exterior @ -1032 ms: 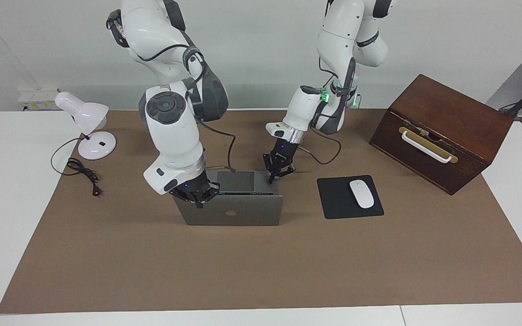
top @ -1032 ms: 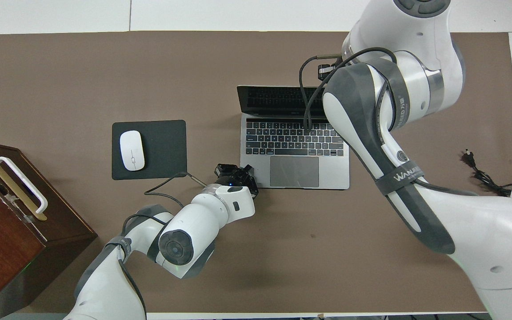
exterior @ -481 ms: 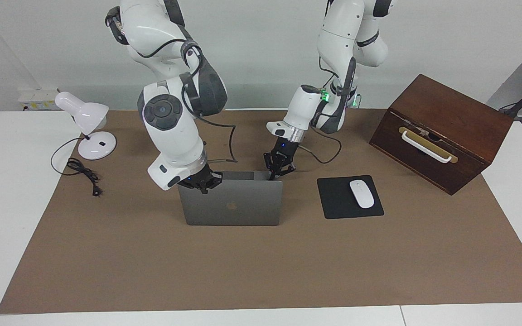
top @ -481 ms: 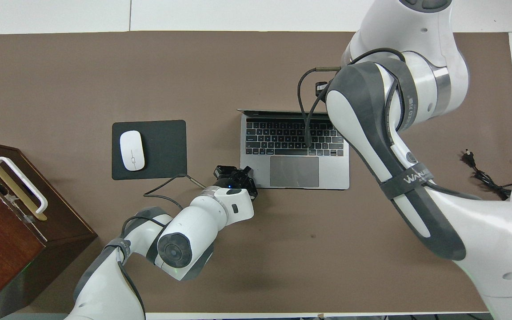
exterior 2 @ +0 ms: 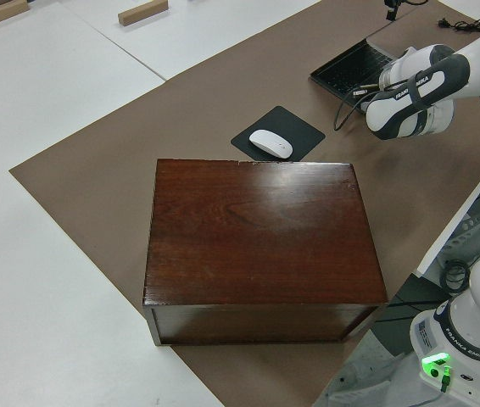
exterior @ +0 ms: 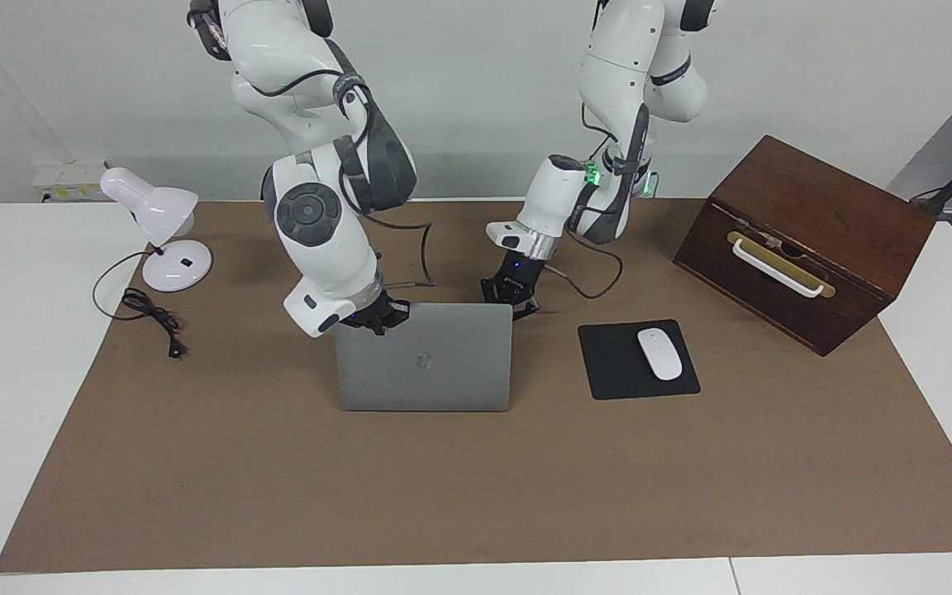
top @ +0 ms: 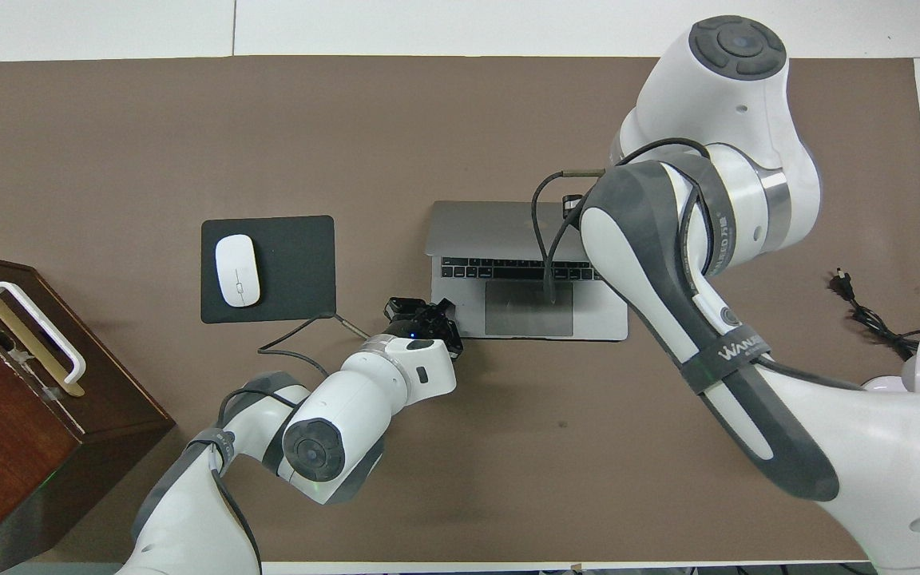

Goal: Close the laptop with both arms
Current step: 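Push the laptop lid down toward the keyboard with the right gripper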

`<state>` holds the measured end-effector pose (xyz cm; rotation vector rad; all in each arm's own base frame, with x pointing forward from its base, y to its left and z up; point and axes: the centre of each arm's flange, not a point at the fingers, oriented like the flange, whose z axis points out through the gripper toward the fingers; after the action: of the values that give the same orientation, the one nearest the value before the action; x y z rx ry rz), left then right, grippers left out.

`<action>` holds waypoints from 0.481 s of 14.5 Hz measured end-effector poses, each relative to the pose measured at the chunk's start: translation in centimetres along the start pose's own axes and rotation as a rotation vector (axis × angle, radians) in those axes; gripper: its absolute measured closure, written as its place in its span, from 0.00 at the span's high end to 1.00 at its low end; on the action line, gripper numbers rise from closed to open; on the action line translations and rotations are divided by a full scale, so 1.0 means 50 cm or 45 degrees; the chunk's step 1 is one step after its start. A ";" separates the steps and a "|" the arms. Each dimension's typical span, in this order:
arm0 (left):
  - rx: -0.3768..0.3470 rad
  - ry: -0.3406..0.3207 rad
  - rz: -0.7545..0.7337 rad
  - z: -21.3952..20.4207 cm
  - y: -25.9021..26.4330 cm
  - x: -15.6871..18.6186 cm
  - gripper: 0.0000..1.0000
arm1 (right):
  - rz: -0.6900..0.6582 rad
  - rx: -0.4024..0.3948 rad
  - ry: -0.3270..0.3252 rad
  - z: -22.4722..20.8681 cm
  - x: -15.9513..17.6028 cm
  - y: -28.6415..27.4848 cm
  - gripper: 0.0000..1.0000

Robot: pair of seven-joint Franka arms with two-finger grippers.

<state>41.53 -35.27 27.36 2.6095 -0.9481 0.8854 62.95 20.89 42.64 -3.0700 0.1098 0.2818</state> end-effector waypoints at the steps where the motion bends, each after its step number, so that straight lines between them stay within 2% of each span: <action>1: 0.000 0.000 0.000 0.000 0.000 0.000 0.01 | 0.001 -0.003 -0.004 0.013 -0.006 0.002 0.01; 7: 0.000 0.000 0.006 0.000 0.000 0.000 0.01 | -0.006 -0.008 0.006 0.066 -0.034 0.001 0.01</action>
<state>41.53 -35.27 27.36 2.6082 -0.9549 0.8868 60.70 21.14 39.71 -3.0769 0.1017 0.2756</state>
